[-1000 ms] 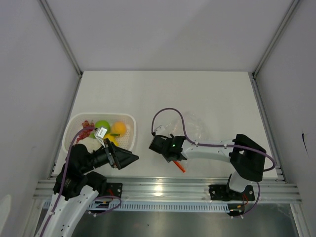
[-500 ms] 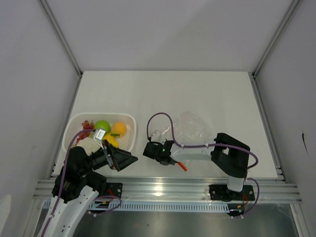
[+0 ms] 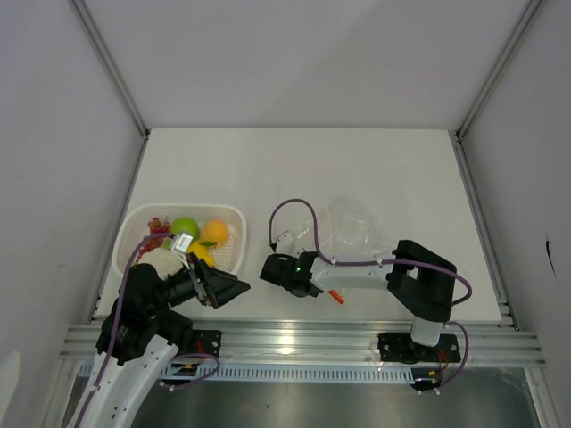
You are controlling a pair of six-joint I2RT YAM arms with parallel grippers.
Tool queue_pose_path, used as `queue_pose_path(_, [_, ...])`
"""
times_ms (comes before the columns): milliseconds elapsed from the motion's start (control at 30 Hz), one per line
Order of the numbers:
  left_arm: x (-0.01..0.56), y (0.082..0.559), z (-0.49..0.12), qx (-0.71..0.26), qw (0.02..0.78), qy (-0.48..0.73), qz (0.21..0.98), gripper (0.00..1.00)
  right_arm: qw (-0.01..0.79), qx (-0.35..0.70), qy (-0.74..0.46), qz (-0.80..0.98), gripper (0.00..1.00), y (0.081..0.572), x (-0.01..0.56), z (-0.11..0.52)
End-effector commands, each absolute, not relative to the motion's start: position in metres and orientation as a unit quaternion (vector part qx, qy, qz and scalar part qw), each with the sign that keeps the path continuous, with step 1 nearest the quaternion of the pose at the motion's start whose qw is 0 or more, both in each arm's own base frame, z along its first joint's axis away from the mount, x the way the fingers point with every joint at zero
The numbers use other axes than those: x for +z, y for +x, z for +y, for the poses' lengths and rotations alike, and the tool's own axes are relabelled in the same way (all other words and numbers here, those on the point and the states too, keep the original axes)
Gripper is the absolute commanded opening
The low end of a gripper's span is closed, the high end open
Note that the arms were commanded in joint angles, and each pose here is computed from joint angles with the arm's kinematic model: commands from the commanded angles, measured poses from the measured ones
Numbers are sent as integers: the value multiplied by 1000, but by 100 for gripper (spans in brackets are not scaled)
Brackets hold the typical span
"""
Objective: Place the food in the zip-top bag and seal the zipper
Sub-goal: Pick up the zipper food storage bag at the center of the board.
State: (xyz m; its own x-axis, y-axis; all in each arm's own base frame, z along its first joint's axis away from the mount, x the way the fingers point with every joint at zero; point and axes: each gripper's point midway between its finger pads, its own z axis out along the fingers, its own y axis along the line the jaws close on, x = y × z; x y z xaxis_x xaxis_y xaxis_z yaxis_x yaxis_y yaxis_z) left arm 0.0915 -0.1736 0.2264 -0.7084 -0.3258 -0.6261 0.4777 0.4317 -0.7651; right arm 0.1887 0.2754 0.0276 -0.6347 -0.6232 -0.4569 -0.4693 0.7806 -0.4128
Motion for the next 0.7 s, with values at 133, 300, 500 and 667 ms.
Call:
queue_pose_path(133, [208,95,-177,-527,353,44,772,100,340,-91,-274,895,56,196,77,276])
queue_pose_path(300, [206,95,-177,-525,353,44,773,100,326,-107,-305,888,76,181,78,259])
queue_pose_path(500, [208,96,-178,-530,354,47,769,100,334,-137,-318,877,76,177,74,253])
queue_pose_path(667, [217,93,-172,-520,378,48,765,100,343,-152,-321,870,75,178,66,262])
